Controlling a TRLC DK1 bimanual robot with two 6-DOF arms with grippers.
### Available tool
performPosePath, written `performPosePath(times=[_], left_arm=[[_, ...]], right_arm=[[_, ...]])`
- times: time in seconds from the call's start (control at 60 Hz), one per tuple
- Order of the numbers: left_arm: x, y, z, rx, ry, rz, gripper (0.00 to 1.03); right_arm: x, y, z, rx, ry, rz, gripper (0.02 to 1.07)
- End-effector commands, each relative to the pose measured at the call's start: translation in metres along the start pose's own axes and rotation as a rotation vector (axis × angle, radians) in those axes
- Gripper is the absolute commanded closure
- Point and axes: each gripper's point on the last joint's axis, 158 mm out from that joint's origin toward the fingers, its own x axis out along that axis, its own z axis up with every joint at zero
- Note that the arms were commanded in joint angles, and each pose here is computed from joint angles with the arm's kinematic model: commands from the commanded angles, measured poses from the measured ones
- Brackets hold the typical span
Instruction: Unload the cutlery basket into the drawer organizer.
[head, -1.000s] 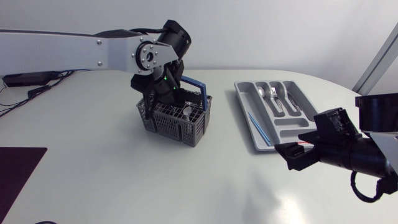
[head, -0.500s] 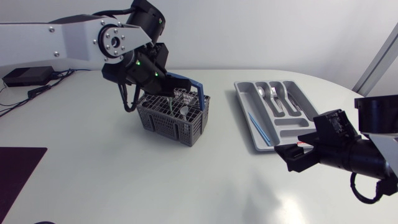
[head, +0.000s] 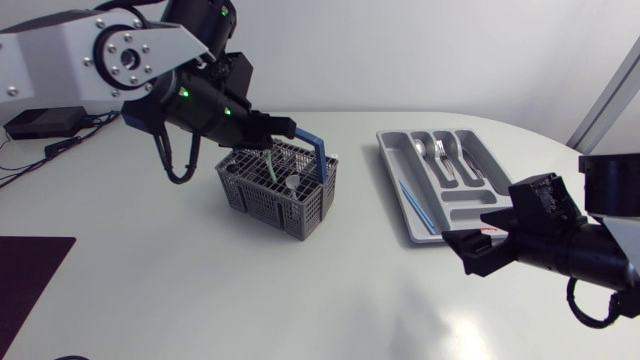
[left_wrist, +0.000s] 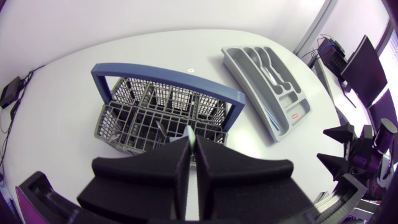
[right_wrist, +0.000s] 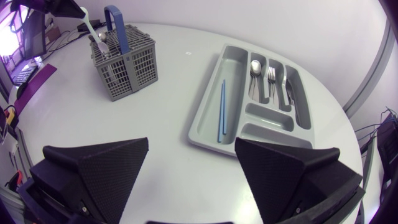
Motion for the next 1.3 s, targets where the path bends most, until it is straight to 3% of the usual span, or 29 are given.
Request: performPosePath(times=[0.0,0.2,0.367,0.6,0.85,1.0,1.283], left_arm=[[-0.012,-0.002,0.0,-0.007,-0.024,-0.017,1.0],[-0.036,-0.015,0.006,0.036,-0.078,-0.046,1.0],[-0.061,-0.035,0.009,0.134,-0.118,-0.087,1.0],[-0.073,-0.072,0.004,0.258,-0.099,-0.31,1.0],[-0.072,-0.112,-0.007,0.396,-0.078,-0.495,1.0],[-0.064,-0.148,-0.031,0.502,-0.022,-0.652,1.0],[-0.06,-0.184,-0.055,0.671,0.032,-0.79,1.0]], right_arm=[[-0.002,0.007,-0.001,-0.04,-0.012,0.015,0.07],[-0.009,0.011,0.008,-0.074,-0.052,0.02,0.07],[-0.02,0.023,0.02,-0.177,-0.101,0.03,0.07],[-0.036,0.059,0.035,-0.321,-0.152,0.121,0.07],[-0.049,0.089,0.059,-0.38,-0.186,0.241,0.07],[-0.053,0.106,0.062,-0.426,-0.201,0.318,0.08],[-0.052,0.129,0.051,-0.519,-0.153,0.476,0.12]])
